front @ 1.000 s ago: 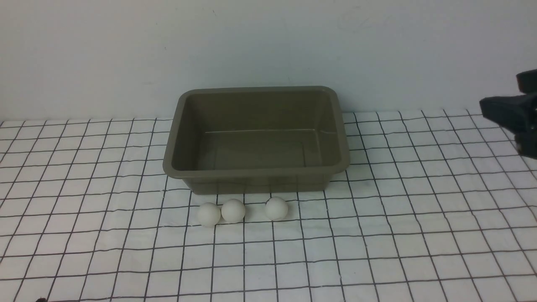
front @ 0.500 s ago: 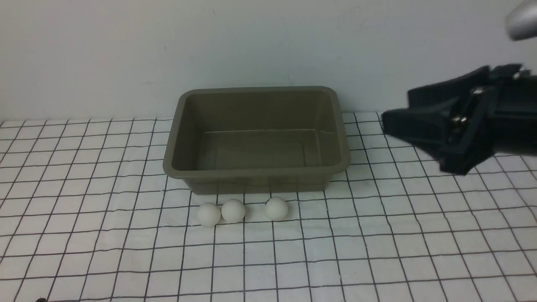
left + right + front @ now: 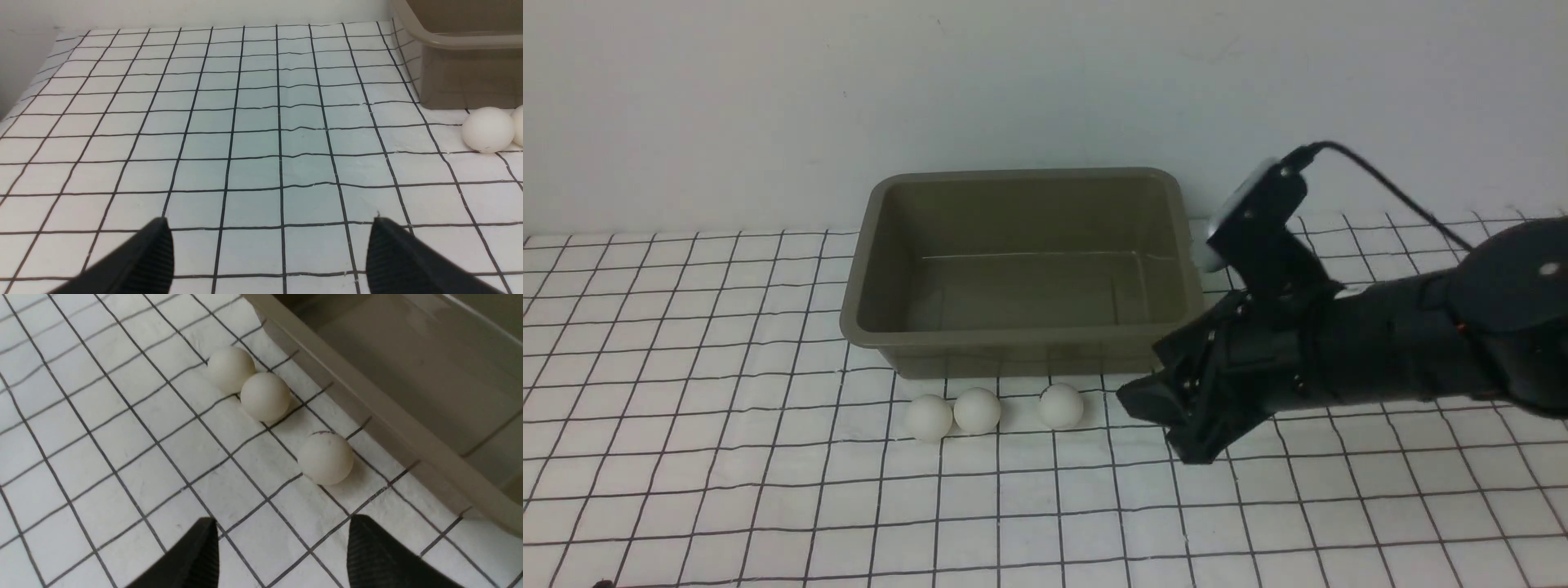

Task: Put the table tennis balls into the box on the white checkered tablecloth.
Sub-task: 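Reach for and grasp a ping pong ball on the table, then release the ping pong ball into the bin and lift the gripper away, then reach for and grasp a ping pong ball on the table beside the basket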

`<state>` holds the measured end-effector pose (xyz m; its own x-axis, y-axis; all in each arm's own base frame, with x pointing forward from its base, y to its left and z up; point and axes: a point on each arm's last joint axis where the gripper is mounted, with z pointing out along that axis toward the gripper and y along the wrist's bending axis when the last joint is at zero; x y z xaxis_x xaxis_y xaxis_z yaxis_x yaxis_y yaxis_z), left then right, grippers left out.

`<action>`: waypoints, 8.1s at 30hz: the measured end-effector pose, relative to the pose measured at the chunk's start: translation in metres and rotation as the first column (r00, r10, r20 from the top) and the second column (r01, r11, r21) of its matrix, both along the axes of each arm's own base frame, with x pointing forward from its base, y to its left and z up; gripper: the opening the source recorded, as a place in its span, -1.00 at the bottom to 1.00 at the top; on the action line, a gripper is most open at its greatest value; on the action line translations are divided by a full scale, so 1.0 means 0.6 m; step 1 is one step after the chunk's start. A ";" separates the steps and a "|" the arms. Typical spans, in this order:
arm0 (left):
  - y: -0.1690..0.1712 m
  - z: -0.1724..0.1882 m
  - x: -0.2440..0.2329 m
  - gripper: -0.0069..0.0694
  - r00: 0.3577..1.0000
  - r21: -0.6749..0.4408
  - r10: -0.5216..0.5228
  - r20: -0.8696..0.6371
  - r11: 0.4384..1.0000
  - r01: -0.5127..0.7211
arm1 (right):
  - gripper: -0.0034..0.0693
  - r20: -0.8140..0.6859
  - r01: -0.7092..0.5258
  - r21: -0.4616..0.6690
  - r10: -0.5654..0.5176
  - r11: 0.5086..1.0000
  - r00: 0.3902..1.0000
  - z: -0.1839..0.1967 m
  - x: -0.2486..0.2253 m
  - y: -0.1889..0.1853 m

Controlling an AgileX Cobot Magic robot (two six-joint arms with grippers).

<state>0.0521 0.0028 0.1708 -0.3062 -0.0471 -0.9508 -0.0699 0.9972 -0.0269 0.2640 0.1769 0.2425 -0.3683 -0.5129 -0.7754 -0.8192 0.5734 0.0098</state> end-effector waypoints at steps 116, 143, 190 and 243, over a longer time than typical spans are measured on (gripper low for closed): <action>0.000 0.000 0.000 0.68 1.000 0.000 0.000 0.000 1.000 0.000 | 0.07 0.137 0.153 0.030 -0.156 0.988 0.978 -0.022 0.042 0.124; 0.000 0.000 0.000 0.68 1.000 0.000 0.000 0.000 1.000 0.000 | 0.78 0.207 0.190 0.074 -0.201 0.979 0.957 0.003 0.220 0.032; -0.004 0.123 -0.007 0.68 0.927 -0.435 0.123 0.354 0.899 0.047 | 0.60 0.271 0.150 -0.116 -0.114 0.982 0.956 0.297 -0.035 -0.095; -0.066 0.001 0.363 0.31 0.733 -0.175 -0.597 -0.327 0.800 0.574 | 0.60 0.198 0.116 -0.076 -0.099 0.990 0.975 0.294 -0.043 -0.088</action>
